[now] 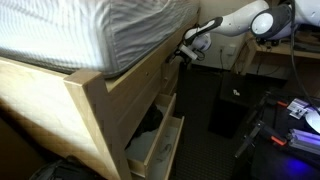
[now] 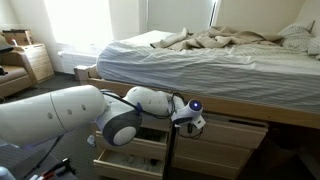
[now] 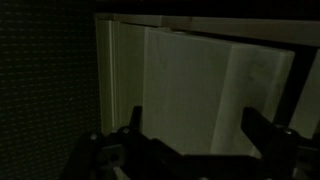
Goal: Close the two top drawers
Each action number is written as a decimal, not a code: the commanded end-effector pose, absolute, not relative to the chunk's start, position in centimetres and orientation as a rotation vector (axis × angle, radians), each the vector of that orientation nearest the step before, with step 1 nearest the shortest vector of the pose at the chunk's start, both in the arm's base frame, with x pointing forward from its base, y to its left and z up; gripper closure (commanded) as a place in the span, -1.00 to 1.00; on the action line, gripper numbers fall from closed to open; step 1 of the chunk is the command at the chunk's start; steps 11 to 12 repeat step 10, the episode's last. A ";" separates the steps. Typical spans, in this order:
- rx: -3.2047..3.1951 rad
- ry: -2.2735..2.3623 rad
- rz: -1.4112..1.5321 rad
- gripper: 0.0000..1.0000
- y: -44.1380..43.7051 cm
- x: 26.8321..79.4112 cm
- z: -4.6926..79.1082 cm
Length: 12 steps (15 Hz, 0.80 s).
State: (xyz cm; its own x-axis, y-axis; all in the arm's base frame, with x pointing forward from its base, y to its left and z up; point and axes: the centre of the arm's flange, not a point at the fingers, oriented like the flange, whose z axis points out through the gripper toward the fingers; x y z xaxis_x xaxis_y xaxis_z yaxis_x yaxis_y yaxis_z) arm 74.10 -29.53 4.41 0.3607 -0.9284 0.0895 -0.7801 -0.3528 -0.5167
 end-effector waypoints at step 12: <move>-2.211 1.447 -0.606 -1.00 -29.0 74.7 5.2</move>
